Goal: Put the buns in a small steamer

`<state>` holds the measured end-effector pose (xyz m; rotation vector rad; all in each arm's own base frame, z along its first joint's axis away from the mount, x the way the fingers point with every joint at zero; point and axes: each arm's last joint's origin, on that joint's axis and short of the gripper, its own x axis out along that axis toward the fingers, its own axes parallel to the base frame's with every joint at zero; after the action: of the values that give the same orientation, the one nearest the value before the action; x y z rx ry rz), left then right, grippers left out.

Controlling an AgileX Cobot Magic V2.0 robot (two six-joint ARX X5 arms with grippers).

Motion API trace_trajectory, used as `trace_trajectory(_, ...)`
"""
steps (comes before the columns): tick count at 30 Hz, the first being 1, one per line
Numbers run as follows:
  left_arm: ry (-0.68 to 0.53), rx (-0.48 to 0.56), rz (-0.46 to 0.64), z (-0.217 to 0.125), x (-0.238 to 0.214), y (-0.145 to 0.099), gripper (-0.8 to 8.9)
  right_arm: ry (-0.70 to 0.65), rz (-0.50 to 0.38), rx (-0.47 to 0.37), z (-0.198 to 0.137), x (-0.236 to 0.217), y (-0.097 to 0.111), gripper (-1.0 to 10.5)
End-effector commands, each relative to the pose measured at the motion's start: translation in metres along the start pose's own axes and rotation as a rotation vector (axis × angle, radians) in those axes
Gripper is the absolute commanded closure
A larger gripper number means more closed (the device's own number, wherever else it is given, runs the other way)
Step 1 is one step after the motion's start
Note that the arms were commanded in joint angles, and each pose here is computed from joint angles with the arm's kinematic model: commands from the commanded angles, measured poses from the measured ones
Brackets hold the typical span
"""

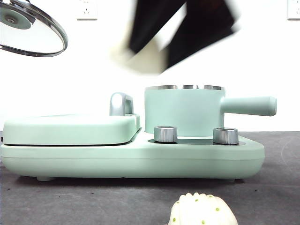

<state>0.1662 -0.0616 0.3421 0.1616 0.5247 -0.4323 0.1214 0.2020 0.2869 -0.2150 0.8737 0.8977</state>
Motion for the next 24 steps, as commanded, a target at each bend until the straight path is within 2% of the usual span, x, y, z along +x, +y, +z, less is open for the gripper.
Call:
trace_trajectory(1, -0.044, 0.012, 0.004, 0.007, -0.003, 0.000, 7.99, 0.016, -0.053, 0.111, 0.015, -0.017, -0.007, 7.0)
trace_trajectory(8, -0.044, 0.012, 0.004, 0.007, -0.003, 0.000, 7.99, -0.073, -0.159, 0.173, 0.053, -0.041, -0.045, 7.0)
trace_trajectory(15, -0.044, 0.012, 0.003, 0.007, -0.003, 0.000, 7.99, -0.081, -0.267, 0.185, 0.082, -0.020, -0.096, 7.0)
trace_trajectory(20, -0.044, 0.011, 0.003, 0.007, -0.003, 0.000, 7.99, -0.063, -0.237, 0.222, 0.096, 0.013, -0.129, 7.0)
trace_trajectory(24, -0.044, 0.011, 0.003, 0.007, -0.003, 0.000, 7.99, -0.039, -0.208, 0.235, 0.103, 0.039, -0.147, 7.0)
